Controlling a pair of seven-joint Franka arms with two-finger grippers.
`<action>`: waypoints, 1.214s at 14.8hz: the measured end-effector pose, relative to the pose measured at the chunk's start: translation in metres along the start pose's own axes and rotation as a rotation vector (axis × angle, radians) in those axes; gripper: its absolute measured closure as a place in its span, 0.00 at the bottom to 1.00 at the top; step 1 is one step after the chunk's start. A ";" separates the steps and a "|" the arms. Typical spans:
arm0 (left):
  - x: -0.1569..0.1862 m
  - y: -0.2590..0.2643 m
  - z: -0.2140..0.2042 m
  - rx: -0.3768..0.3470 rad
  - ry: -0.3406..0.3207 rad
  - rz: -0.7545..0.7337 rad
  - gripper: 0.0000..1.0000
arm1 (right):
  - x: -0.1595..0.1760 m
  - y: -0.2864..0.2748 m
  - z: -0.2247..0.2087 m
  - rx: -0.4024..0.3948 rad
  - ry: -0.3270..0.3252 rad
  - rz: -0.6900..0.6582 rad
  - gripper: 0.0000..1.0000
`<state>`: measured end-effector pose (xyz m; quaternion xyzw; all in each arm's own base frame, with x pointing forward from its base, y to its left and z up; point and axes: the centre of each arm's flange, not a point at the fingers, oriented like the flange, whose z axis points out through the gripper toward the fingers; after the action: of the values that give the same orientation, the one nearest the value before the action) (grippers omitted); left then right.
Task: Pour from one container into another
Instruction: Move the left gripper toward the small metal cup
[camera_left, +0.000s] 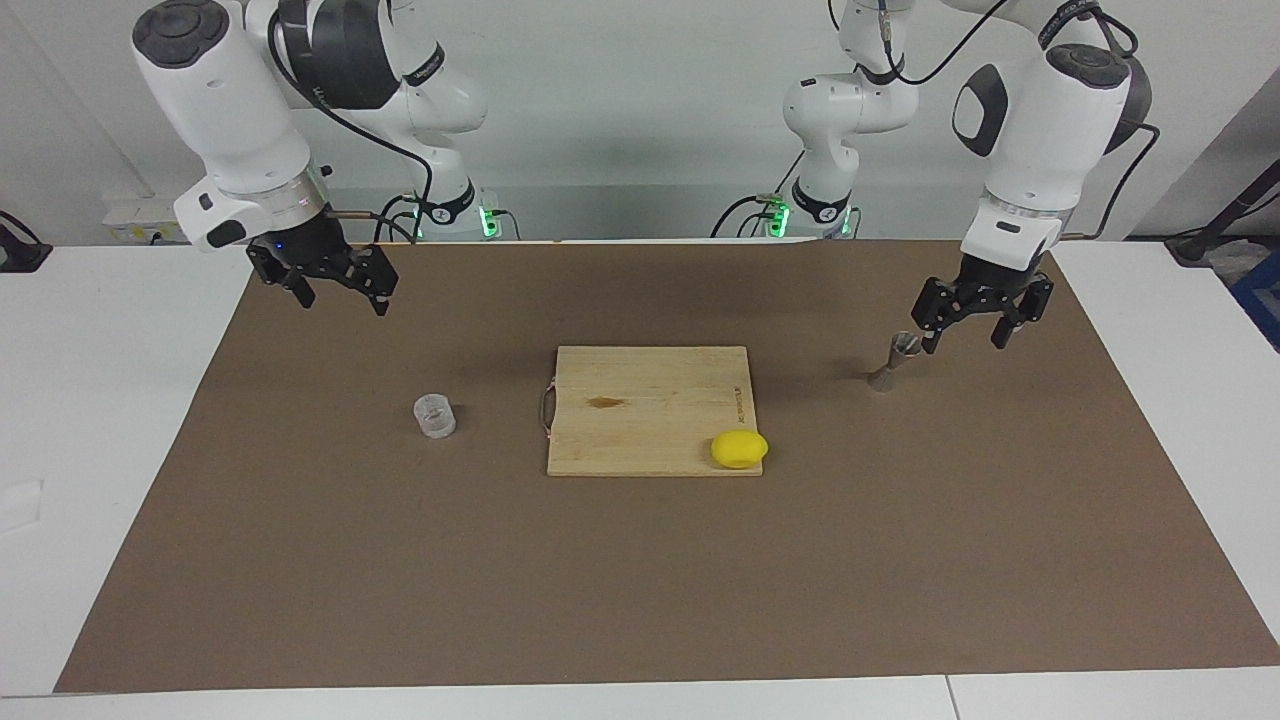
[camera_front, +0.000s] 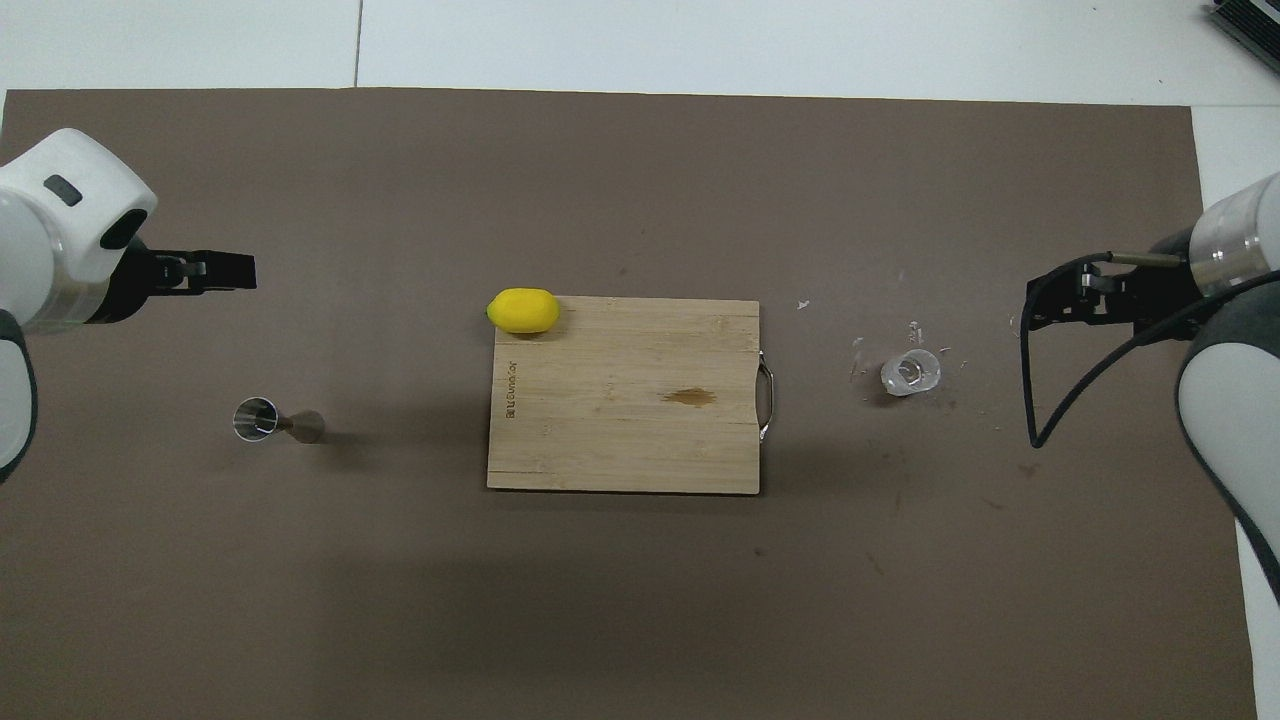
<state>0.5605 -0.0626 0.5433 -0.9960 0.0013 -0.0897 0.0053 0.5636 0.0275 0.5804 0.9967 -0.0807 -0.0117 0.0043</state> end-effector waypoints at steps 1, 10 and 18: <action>-0.005 0.001 0.001 0.005 -0.036 -0.001 0.00 | 0.000 0.000 0.000 0.000 0.000 0.000 0.00; -0.035 0.049 0.018 -0.006 -0.137 -0.008 0.00 | 0.000 0.000 0.000 0.000 0.000 0.000 0.00; -0.026 -0.072 0.037 -0.364 -0.079 0.260 0.00 | 0.000 0.000 0.000 0.000 0.000 0.000 0.00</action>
<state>0.5413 0.0097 0.5029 -0.9747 0.1456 -0.0473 -0.1630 0.5636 0.0275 0.5804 0.9967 -0.0807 -0.0117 0.0043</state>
